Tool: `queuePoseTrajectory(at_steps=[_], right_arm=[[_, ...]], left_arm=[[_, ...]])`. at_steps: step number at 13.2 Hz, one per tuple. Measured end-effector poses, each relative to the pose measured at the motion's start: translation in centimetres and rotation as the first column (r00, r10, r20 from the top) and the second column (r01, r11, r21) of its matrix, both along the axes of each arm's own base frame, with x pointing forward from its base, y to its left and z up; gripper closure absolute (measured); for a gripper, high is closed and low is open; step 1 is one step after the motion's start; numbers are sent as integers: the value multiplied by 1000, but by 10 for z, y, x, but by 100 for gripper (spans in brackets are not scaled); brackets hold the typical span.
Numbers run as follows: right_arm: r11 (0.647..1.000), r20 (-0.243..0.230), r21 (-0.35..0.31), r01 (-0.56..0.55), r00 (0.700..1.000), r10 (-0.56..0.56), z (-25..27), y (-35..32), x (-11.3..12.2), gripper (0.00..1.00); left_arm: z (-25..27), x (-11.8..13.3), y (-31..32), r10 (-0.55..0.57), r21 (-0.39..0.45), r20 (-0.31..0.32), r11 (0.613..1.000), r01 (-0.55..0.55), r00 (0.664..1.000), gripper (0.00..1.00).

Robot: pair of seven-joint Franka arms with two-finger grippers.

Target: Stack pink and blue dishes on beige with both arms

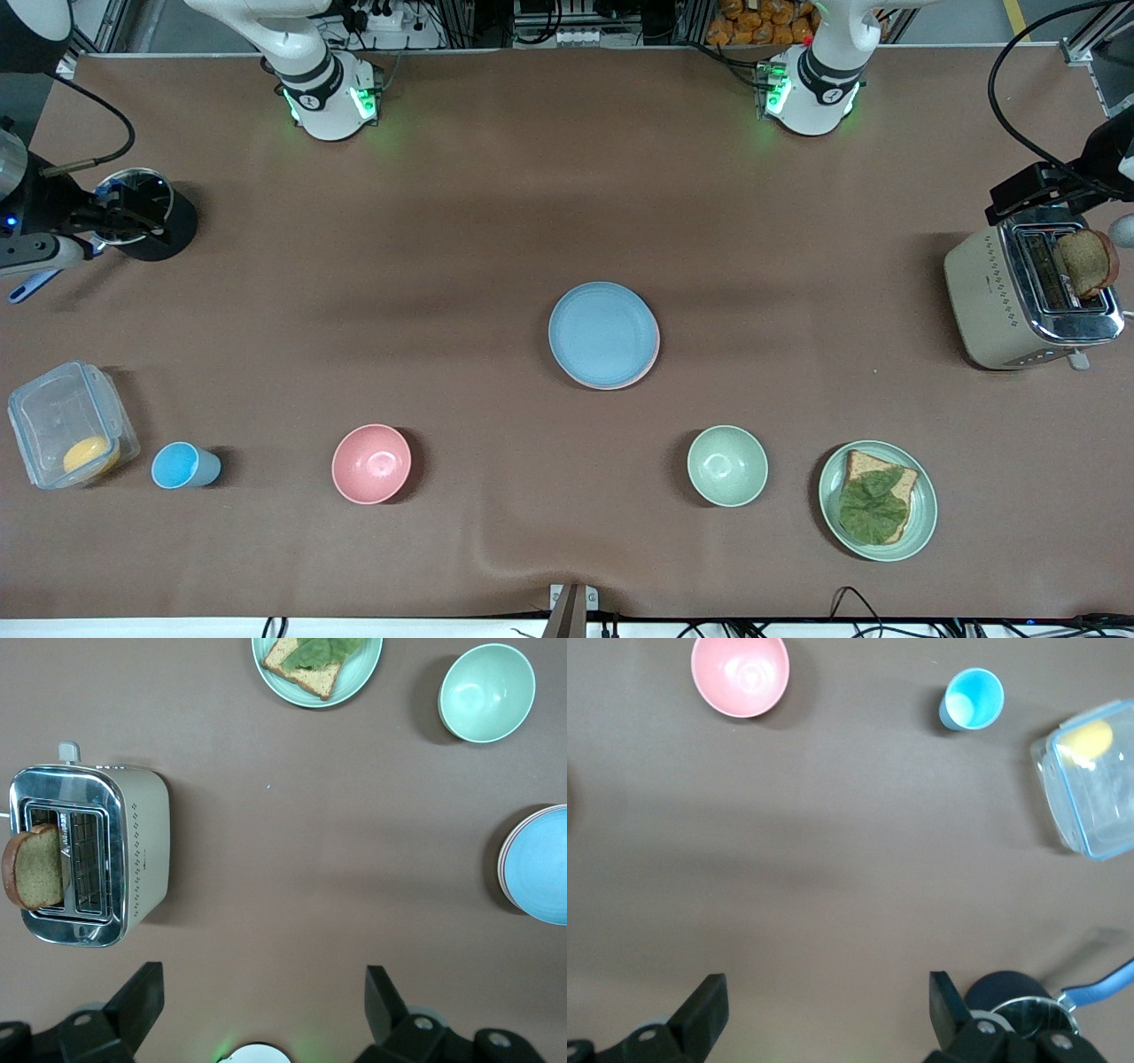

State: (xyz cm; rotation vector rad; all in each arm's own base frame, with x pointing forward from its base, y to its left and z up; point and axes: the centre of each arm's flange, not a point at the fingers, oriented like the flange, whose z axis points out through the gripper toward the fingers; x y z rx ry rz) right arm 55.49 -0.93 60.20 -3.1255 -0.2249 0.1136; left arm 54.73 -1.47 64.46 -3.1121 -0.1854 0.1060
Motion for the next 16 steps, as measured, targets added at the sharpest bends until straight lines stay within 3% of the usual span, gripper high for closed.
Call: queuePoseTrajectory(at_steps=[4,16], right_arm=[[998,-19,15,58,998,-57,1,-25,-5,0],[998,-37,18,61,997,-61,-3,-24,-7,0]], left_arm=[[9,-6,0,1,1,15,1000,-1,1000,0],[20,-27,-14,-28,3,24,1000,28,999,0]])
